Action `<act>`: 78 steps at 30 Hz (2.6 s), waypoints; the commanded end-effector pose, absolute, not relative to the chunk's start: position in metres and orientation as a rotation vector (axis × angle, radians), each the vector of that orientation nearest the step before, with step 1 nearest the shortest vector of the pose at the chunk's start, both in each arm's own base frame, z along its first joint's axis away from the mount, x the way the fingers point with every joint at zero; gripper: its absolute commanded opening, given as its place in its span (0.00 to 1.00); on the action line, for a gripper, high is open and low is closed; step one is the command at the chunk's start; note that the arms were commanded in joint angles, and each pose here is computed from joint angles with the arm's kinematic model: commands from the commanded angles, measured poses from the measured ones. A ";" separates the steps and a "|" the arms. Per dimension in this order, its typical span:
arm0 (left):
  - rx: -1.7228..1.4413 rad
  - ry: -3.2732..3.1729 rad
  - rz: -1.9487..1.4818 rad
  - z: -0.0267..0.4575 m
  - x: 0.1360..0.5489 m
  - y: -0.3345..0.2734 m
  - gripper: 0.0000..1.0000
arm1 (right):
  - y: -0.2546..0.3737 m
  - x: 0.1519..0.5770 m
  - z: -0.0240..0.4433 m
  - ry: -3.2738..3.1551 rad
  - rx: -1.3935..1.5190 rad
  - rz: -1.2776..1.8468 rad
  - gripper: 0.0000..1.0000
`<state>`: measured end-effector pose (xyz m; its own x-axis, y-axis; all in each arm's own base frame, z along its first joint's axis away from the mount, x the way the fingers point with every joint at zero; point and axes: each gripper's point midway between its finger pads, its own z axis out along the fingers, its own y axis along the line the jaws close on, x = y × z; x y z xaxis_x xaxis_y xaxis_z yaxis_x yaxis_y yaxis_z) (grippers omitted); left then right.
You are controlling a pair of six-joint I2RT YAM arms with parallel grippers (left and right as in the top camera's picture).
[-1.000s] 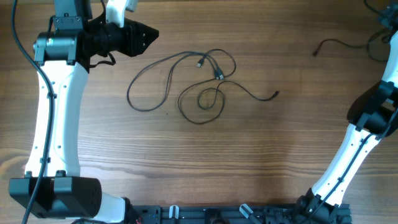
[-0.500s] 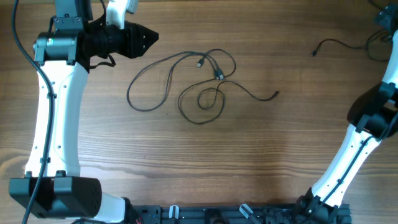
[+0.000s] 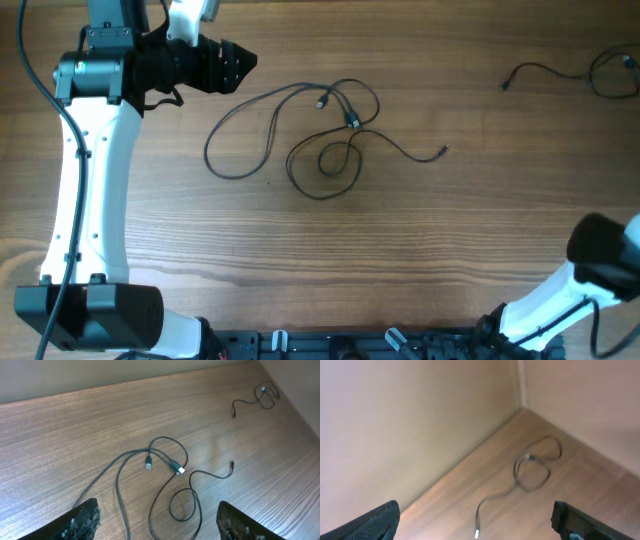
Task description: Untangle cables
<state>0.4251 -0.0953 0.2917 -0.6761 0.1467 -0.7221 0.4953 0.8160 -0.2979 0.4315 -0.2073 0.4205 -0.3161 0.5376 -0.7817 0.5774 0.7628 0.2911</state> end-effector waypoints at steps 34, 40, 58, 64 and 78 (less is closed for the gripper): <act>0.495 2.280 -0.472 0.285 0.436 -0.079 0.72 | 0.033 0.403 0.317 2.645 0.310 0.067 0.94; 0.411 2.306 -0.414 0.282 0.440 -0.053 0.72 | 0.047 0.406 0.295 2.714 0.280 0.053 0.94; 0.317 2.336 -0.406 0.279 0.439 -0.027 0.74 | 0.094 0.380 0.180 2.934 0.316 -0.167 0.96; 0.318 2.335 -0.405 0.279 0.439 -0.027 0.74 | 0.133 0.367 0.148 2.969 0.181 -0.161 0.96; 0.317 2.337 -0.406 0.279 0.439 -0.027 0.74 | 0.162 0.346 0.092 3.105 0.107 0.001 0.91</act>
